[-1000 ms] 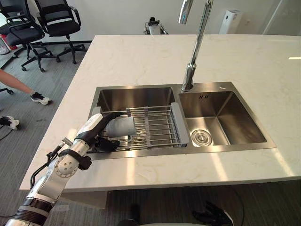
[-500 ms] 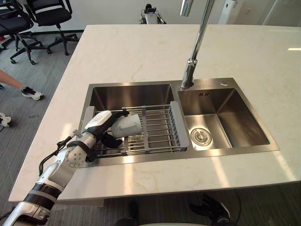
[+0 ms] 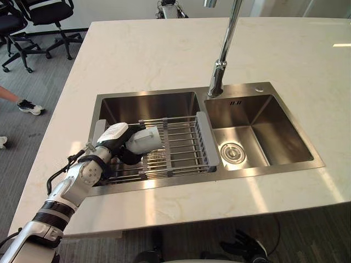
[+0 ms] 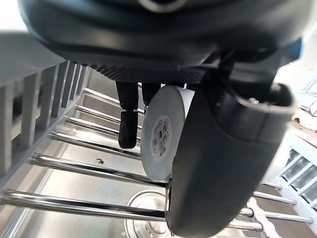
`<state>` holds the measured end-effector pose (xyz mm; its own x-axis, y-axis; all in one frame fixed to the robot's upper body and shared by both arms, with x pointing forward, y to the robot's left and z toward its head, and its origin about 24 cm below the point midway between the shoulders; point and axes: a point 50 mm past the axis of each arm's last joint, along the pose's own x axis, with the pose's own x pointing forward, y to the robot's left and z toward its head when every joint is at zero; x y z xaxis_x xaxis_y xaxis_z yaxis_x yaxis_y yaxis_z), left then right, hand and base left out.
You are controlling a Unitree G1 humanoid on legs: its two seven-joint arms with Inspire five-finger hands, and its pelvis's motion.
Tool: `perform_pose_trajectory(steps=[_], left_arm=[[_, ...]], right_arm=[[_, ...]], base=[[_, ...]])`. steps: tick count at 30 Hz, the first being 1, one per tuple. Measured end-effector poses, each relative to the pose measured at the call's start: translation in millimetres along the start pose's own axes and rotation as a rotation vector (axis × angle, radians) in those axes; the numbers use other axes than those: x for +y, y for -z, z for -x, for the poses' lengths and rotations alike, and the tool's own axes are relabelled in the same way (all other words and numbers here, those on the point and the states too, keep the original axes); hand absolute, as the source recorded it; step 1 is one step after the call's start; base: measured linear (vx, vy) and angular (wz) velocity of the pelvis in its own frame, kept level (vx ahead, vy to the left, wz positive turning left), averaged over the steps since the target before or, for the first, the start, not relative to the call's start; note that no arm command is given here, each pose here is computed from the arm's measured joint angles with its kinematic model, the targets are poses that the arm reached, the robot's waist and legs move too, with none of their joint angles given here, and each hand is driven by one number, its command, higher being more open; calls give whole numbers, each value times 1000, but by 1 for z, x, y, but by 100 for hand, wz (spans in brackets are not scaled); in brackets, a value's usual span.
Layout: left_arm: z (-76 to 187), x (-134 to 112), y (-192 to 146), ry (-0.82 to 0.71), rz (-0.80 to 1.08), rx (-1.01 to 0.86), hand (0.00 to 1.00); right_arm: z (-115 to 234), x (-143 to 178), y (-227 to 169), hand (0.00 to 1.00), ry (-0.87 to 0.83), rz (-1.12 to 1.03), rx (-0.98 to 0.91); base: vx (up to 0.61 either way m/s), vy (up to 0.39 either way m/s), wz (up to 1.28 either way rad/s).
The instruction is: Walk over to the sink, pick up the cup, carry it to the dishwasher, place the cup inside the dishwasher, then close the dishwasher door
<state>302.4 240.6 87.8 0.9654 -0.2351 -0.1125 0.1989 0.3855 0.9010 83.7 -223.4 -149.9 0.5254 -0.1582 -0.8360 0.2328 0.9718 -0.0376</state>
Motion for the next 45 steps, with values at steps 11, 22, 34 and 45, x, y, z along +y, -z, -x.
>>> perform_pose_trajectory(steps=[11, 22, 34, 45], left_arm=[[18, -13, -92, -199, 694, -395, 30], [36, -11, -108, -290, 1021, -484, 30], [57, -8, -125, -393, 1223, -556, 30], [66, -8, -128, -484, 1302, -558, 30]], right_arm=[[-1, 4, 2, 90, -3, -6, 14], [1, 5, 13, 90, -11, 15, 56], [0, 12, 7, 90, -1, -11, 23], [-3, 19, -19, 90, 5, -43, -83]], base=[[-8, -11, 0], [-57, -19, 0], [8, -1, -28], [-94, 9, 10]])
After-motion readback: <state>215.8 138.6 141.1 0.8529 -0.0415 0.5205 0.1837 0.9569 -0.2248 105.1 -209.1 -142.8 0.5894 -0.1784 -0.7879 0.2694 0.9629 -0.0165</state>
